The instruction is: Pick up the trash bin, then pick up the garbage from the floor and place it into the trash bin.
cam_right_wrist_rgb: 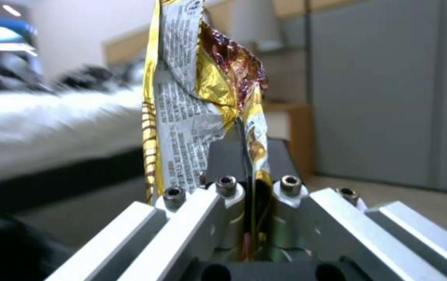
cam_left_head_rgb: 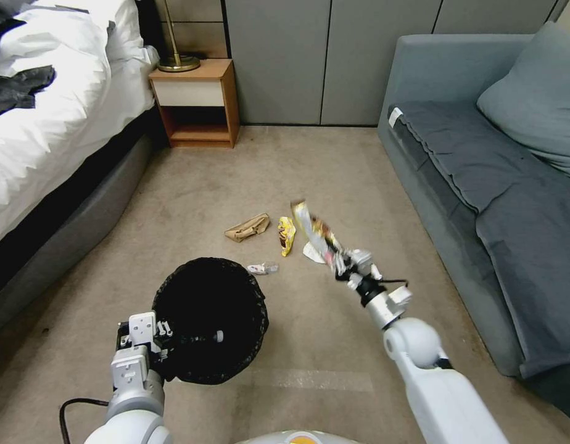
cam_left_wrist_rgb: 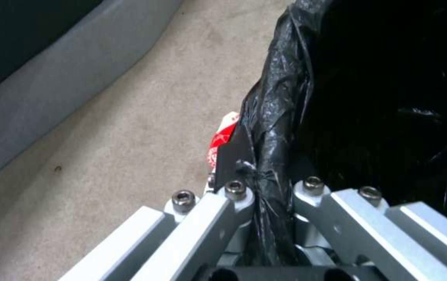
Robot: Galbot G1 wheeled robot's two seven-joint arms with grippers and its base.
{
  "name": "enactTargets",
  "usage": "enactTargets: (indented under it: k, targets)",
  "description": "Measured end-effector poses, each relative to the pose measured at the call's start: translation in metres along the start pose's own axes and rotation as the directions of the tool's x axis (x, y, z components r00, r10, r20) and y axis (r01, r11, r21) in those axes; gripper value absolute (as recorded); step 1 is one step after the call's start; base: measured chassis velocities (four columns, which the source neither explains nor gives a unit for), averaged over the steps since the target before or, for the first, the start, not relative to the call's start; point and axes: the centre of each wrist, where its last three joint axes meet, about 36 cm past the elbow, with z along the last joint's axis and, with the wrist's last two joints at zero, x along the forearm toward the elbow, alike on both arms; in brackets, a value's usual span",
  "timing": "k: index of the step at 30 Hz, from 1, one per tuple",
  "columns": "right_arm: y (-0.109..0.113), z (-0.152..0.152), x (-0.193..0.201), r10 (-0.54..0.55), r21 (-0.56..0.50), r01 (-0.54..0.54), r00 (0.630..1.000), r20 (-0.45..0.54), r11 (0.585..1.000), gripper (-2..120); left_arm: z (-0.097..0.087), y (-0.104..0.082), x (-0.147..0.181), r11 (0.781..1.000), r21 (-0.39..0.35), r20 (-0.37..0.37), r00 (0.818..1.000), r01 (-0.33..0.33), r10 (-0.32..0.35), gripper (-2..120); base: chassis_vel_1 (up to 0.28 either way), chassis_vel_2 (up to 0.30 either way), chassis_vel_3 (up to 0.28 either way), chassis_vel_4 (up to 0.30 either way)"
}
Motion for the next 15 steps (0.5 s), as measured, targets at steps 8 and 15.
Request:
enactTargets:
  k: [8,15]
  targets:
    - [0.084,-0.021,0.01,-0.19,-0.103,0.191,0.982,0.017,0.976,0,0.0,-0.004,-0.001,1.0,0.001,0.0,1.0,-0.016,0.016,1,0.0,0.0,0.0,0.0]
    - [0.128,0.033,0.013,-0.278,-0.135,0.262,0.953,-0.118,0.956,0,0.0,-0.007,0.0,1.0,0.004,-0.003,1.0,-0.027,0.027,1,0.0,0.0,0.0,0.0]
